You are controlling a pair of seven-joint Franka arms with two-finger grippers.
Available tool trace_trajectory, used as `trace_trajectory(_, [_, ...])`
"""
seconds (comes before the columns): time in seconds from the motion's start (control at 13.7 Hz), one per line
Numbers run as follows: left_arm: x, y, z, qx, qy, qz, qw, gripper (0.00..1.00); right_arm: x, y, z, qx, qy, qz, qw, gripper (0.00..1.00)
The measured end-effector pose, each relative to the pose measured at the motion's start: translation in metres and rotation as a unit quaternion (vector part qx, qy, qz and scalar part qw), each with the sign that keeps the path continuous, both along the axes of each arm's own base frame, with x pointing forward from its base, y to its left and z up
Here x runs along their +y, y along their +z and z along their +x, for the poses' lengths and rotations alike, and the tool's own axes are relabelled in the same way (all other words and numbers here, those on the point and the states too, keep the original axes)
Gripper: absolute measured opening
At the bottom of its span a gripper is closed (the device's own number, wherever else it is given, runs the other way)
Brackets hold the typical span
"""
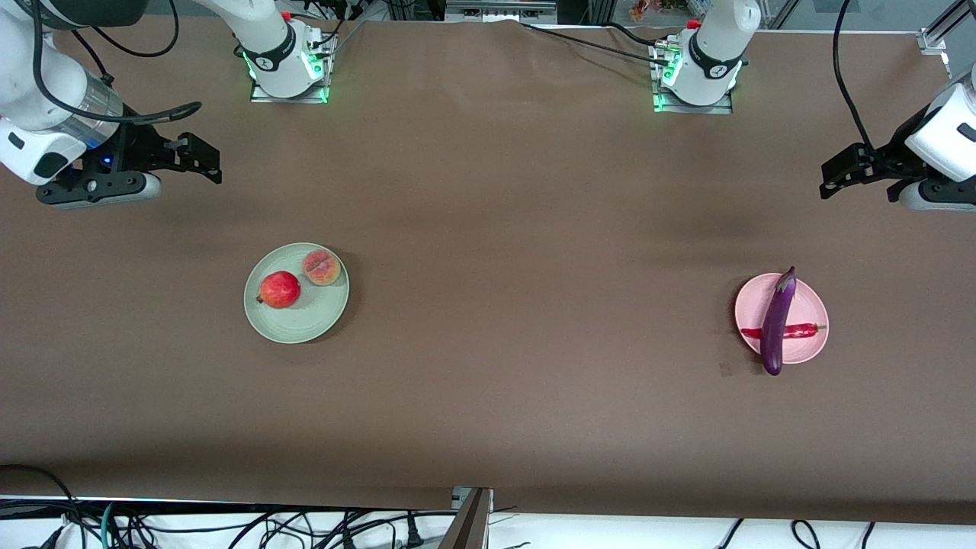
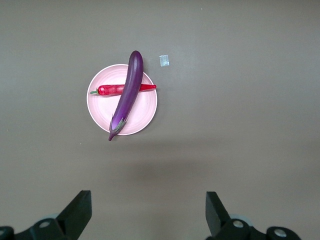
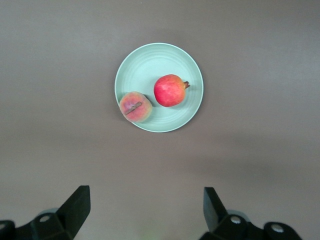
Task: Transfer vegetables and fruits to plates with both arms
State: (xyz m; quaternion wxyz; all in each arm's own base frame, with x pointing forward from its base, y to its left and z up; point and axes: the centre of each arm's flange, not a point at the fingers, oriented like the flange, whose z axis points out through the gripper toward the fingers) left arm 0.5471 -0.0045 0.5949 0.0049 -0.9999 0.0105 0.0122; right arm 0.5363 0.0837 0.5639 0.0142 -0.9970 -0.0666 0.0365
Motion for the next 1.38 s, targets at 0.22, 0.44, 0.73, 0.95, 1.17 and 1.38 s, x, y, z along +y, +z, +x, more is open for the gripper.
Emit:
trace_trajectory(0.22, [0.000,0.000,0.000,0.000,0.000,0.000,1.000,1.00,0.004,0.009,0.003,-0.007,0.004,-0.004,1.000,1.00])
trace_trajectory(0.44, [0.000,0.002,0.000,-0.002,0.000,0.000,1.000,1.00,0.004,0.012,0.004,-0.010,0.003,-0.008,1.000,1.00])
trace_trajectory(0.73, [-0.001,0.002,0.000,-0.001,-0.001,0.000,1.000,1.00,-0.007,0.021,0.009,-0.020,-0.005,-0.016,1.000,1.00])
trace_trajectory(0.95, [-0.001,0.002,0.000,0.001,-0.001,0.000,1.000,1.00,0.000,0.030,0.008,-0.025,0.004,-0.025,0.999,1.00])
trace_trajectory(1.17, [-0.001,0.001,-0.001,0.003,-0.001,0.000,1.000,1.00,0.003,0.032,0.008,-0.027,0.007,-0.025,0.999,1.00])
trace_trajectory(1.38, [-0.001,0.001,-0.001,0.005,-0.001,0.000,1.000,1.00,0.003,0.031,0.007,-0.022,0.008,-0.026,0.999,1.00])
